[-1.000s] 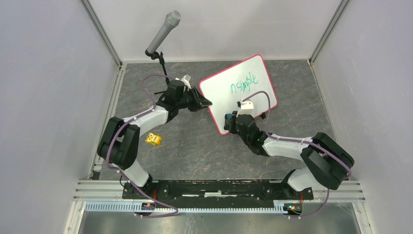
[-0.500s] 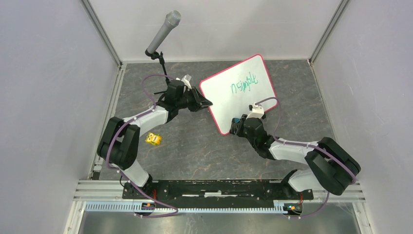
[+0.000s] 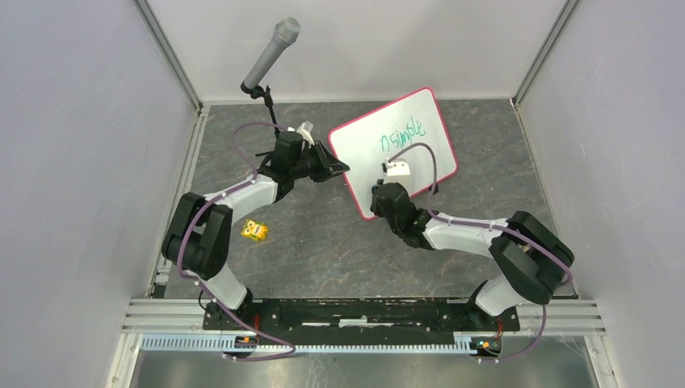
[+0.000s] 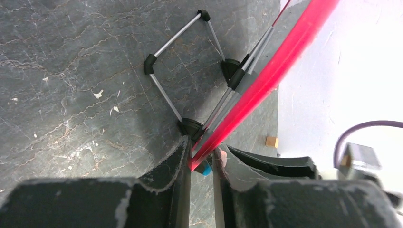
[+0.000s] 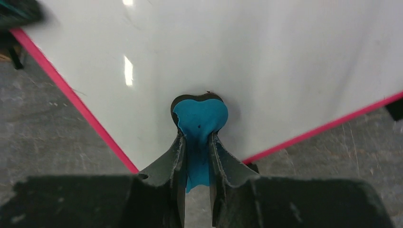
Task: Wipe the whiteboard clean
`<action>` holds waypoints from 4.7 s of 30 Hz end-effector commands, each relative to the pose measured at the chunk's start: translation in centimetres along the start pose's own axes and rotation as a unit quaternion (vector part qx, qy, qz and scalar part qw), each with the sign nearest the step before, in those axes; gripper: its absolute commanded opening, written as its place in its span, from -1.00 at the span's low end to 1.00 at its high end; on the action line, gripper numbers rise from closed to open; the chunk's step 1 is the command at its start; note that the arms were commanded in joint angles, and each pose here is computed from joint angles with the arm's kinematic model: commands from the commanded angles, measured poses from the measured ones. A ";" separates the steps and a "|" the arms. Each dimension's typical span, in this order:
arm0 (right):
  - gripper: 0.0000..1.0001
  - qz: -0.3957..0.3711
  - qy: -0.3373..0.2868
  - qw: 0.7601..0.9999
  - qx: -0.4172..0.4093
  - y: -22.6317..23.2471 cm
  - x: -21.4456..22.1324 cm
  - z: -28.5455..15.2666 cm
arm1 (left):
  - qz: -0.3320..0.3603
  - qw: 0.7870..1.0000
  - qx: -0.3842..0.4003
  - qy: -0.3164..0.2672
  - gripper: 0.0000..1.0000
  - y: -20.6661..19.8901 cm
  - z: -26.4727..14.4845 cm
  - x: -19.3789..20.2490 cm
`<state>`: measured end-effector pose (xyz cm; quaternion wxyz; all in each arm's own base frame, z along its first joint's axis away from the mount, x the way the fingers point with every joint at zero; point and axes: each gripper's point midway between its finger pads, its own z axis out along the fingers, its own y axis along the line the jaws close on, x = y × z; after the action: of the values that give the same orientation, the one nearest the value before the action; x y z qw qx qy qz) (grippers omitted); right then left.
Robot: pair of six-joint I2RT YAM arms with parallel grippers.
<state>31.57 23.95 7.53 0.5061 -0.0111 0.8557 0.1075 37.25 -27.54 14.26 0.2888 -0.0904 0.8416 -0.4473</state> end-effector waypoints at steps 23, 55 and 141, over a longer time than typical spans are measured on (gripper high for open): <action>-0.56 -0.054 -0.123 0.991 -0.010 1.1 -13.3 8.9 | 0.042 0.995 -0.090 0.017 -0.87 2.3 -0.1 -0.4; -0.56 -0.087 -0.160 0.981 -0.064 2.2 -18.5 8.0 | 0.120 0.992 0.020 -0.008 0.30 -2.1 0.7 -1.6; -0.55 -0.017 -0.048 0.998 -0.021 -3.5 -11.2 10.4 | 0.218 0.969 -0.105 -0.043 -0.95 0.4 -0.4 -2.5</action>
<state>45.44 24.63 16.88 0.6156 -0.0568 0.7768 0.1203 38.50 -27.29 14.14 0.3690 0.0142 0.8712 -0.3235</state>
